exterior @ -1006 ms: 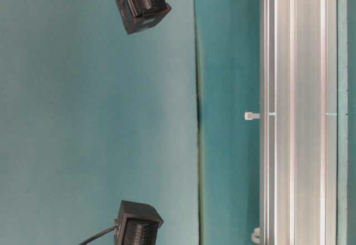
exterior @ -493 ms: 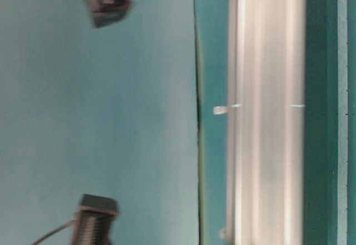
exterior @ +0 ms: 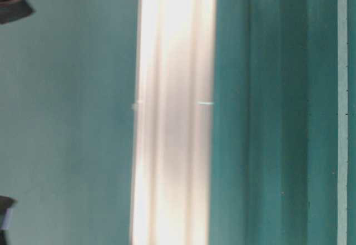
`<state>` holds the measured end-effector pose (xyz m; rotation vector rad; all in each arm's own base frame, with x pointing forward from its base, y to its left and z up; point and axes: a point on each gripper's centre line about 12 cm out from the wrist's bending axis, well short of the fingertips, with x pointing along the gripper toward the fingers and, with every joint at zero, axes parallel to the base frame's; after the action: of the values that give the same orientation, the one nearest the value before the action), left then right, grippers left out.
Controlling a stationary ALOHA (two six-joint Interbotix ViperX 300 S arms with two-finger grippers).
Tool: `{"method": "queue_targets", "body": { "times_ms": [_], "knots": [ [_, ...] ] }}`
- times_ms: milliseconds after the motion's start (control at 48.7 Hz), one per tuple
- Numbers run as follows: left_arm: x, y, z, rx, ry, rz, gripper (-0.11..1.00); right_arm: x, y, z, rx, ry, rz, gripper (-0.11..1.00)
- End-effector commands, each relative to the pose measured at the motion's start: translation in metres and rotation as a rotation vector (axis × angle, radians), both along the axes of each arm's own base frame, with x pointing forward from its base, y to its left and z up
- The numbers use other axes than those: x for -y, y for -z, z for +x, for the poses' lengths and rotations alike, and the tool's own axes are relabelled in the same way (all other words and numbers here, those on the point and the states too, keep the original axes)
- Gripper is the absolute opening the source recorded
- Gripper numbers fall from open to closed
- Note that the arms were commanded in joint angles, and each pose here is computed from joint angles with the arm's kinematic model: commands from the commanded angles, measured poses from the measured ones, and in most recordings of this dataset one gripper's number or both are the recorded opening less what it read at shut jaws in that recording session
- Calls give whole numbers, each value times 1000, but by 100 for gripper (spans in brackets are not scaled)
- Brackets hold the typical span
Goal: Lift the large metal rail with both hands.
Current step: 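Lift the rail upward with both grippers together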
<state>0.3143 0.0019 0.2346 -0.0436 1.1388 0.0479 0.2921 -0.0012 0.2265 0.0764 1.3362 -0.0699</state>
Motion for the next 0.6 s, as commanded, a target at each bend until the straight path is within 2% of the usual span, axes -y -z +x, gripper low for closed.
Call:
{"method": "queue_targets", "body": {
  "times_ms": [0, 349, 575],
  "knots": [
    [0, -35, 6, 72, 5, 3, 36, 0, -23, 6, 40, 5, 6, 38],
    [1, -74, 7, 54, 9, 5, 36, -4, -69, 12, 69, 12, 43, 38],
    [2, -109, 9, 103, 9, 5, 36, -4, -108, 16, 103, 8, 44, 38]
  ]
}}
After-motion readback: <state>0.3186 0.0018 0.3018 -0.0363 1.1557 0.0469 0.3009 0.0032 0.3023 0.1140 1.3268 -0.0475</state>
